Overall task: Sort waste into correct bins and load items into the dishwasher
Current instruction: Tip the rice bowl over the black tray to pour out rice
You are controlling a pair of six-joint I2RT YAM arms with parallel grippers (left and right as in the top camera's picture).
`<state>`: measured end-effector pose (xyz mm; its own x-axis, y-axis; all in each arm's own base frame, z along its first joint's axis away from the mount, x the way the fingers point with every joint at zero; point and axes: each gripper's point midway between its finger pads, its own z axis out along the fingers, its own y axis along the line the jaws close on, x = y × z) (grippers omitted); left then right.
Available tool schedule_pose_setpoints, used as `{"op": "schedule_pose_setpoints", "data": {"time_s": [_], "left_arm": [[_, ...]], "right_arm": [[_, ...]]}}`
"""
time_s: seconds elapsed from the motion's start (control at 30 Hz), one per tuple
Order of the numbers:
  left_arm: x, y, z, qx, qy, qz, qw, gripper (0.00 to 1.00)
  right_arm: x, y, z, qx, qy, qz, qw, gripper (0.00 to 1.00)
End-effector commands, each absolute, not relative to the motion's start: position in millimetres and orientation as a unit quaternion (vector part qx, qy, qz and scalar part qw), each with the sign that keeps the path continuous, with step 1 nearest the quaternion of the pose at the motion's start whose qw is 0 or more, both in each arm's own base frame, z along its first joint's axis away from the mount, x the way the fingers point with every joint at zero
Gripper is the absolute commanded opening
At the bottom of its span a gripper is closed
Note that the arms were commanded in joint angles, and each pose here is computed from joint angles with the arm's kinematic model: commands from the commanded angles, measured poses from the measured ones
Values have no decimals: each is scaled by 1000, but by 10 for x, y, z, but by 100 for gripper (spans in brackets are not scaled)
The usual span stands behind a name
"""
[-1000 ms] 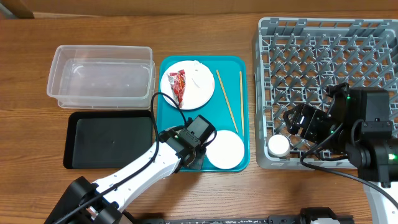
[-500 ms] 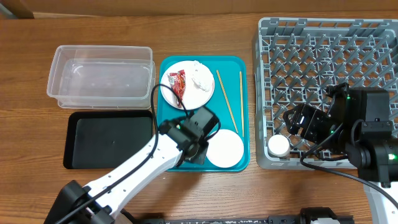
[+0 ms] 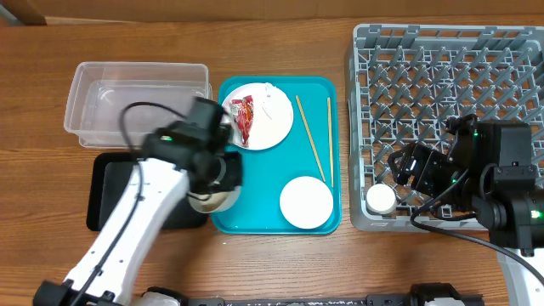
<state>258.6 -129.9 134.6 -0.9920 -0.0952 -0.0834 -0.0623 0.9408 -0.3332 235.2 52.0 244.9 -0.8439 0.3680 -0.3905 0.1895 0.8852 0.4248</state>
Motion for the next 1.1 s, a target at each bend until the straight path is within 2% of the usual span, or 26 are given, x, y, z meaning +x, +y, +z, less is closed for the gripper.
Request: {"op": "schedule_pose_setpoints", "data": {"time_s": [0.0, 0.17, 0.37, 0.63, 1.07], "left_arm": [[2611, -1289, 1633, -32, 961, -269, 58, 4], [2730, -993, 1839, -68, 908, -406, 82, 4], [2737, -520, 1747, -136, 859, -479, 121, 4], [2845, -221, 1896, -179, 712, -648, 204, 4], [2914, -166, 1772, -198, 698, -661, 191, 4]], "right_arm": [[2366, 493, 2562, 147, 937, 185, 257, 90], [2366, 494, 2563, 147, 937, 185, 257, 90], [2366, 495, 2563, 147, 937, 185, 257, 90], [2367, 494, 2564, 147, 937, 185, 257, 90], [2367, 494, 2563, 147, 937, 185, 257, 91]]}}
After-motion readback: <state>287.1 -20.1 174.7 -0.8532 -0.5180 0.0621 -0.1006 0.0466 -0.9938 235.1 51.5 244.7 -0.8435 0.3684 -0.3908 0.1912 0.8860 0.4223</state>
